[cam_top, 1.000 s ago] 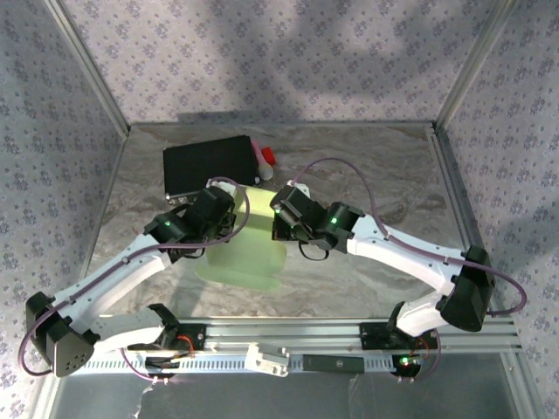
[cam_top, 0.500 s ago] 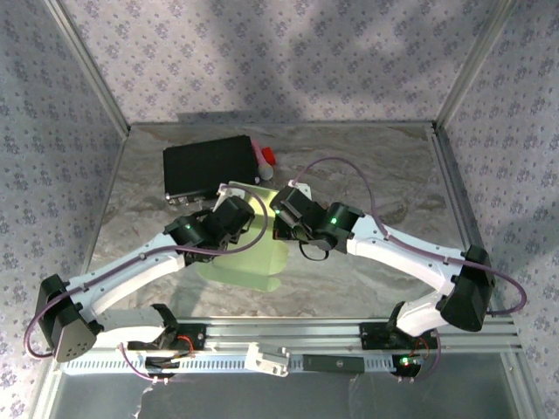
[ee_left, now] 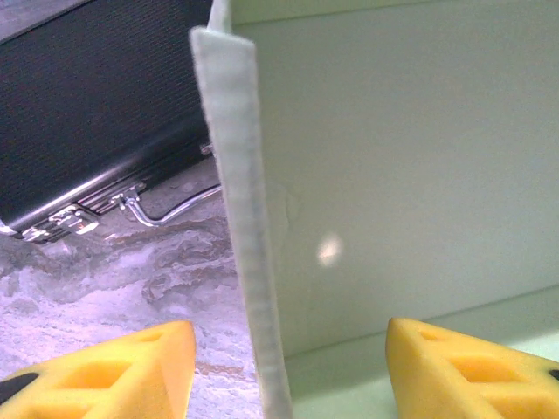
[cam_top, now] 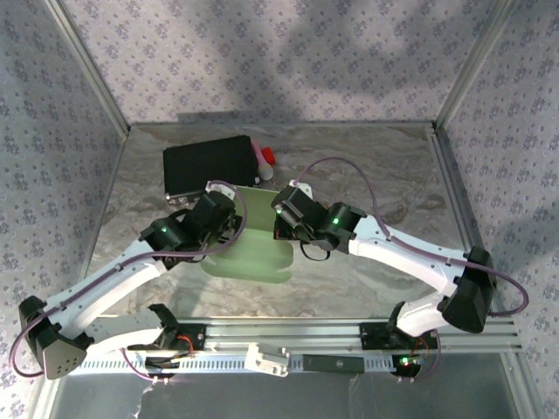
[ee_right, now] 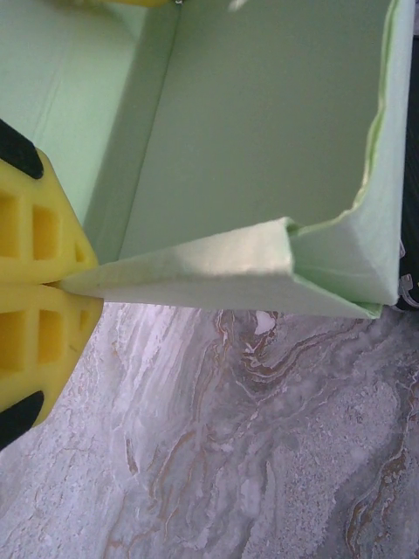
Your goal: Fold the paper box
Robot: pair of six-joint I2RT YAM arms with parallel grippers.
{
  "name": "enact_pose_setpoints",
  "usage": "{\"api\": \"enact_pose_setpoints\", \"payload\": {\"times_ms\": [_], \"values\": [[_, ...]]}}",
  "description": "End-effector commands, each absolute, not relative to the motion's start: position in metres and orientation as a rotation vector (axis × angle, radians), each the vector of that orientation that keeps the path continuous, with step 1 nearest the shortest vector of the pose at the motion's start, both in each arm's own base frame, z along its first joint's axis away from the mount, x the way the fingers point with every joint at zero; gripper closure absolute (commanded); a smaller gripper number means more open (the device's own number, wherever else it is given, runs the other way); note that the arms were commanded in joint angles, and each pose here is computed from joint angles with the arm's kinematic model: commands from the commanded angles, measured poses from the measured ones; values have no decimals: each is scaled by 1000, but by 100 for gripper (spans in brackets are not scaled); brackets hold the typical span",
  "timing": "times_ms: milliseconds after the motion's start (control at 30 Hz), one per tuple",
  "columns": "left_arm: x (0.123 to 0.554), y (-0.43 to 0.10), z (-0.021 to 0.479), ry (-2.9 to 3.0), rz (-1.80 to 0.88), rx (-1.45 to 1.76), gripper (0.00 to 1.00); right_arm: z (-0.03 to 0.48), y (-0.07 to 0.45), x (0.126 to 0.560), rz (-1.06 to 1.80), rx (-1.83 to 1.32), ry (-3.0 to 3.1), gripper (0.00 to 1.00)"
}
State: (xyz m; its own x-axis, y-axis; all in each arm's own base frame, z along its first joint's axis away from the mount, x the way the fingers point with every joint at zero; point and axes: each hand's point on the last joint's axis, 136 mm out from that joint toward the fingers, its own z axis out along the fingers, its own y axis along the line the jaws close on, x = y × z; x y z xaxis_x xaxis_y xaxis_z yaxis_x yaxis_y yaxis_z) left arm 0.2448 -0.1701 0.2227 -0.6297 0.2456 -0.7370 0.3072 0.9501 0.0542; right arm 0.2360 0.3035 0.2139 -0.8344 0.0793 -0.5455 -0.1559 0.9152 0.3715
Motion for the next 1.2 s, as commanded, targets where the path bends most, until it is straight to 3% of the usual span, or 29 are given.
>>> {"api": "enact_pose_setpoints", "payload": {"times_ms": [0, 233, 433, 733, 1000, 1067, 1167], "values": [[239, -170, 244, 2256, -186, 377, 40, 221, 300, 236, 570, -27, 2491, 100], [237, -159, 257, 2225, -216, 323, 40, 220, 298, 237, 565, -23, 2493, 100], [231, -133, 295, 2163, -269, 82, 41, 207, 287, 246, 573, 80, 2524, 100], [210, -122, 320, 2089, -381, -309, 52, 129, 246, 277, 880, 811, 2585, 100], [218, -196, 297, 2174, -357, -320, 42, 93, 214, 260, 797, 1479, 2495, 100], [222, -217, 289, 2198, -348, -316, 35, 88, 211, 255, 783, 1581, 2469, 100], [230, -243, 280, 2228, -315, -291, 33, 87, 210, 249, 735, 1663, 2475, 100]]}}
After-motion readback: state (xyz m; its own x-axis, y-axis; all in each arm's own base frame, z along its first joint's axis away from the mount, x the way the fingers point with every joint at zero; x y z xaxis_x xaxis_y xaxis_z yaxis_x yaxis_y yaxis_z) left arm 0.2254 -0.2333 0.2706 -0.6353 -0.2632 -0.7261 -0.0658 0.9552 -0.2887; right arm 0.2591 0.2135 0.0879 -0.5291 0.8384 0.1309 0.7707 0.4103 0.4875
